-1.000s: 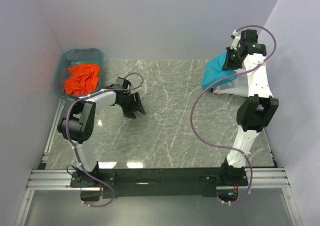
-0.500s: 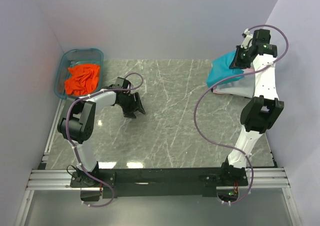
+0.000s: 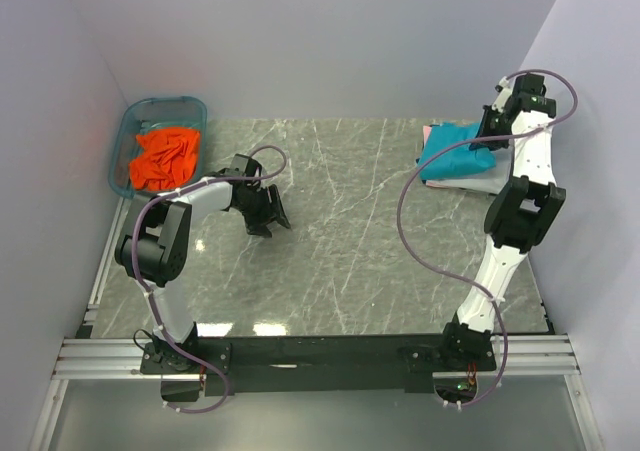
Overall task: Fold and stack the t-shirts
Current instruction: Neatly place the folded tshirt to the corner
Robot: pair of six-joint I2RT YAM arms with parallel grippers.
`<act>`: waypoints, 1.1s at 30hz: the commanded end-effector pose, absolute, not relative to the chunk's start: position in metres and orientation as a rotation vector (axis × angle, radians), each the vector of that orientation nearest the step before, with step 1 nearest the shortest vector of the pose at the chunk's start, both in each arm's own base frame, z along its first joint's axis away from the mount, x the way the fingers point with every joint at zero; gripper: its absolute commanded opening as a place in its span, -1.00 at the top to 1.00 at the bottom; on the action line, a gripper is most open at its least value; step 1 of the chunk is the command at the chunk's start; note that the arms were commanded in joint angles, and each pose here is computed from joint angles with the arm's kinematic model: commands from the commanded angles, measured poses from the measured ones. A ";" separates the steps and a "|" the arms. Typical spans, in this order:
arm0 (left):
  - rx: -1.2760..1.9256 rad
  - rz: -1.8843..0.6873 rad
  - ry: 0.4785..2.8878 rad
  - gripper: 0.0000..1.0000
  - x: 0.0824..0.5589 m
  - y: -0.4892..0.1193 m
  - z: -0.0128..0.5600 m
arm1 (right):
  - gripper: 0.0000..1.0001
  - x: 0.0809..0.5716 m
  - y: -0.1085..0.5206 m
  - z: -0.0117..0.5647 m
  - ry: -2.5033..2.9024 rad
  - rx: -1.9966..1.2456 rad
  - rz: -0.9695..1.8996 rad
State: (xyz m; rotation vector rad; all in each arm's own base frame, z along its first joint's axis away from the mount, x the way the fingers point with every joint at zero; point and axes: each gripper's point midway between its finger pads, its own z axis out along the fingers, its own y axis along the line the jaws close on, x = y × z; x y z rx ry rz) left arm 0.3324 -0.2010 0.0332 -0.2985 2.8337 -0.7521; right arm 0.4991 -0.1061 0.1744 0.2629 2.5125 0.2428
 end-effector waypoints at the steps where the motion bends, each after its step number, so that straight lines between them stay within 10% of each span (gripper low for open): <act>1: -0.287 -0.733 2.836 -0.33 0.336 -0.200 0.040 | 1.00 0.515 -0.126 0.189 2.445 0.285 0.166; 9: -0.278 -0.729 2.823 -0.33 0.340 -0.200 0.048 | 0.92 0.525 -0.160 0.181 2.424 0.376 -0.012; 14: -0.269 -0.746 2.782 -0.34 0.345 -0.203 0.060 | -0.58 0.526 -0.173 0.190 2.392 0.423 -0.098; 33: -0.235 -0.795 2.520 -0.35 0.357 -0.213 0.125 | -0.74 0.438 -0.161 0.298 2.178 0.522 -0.237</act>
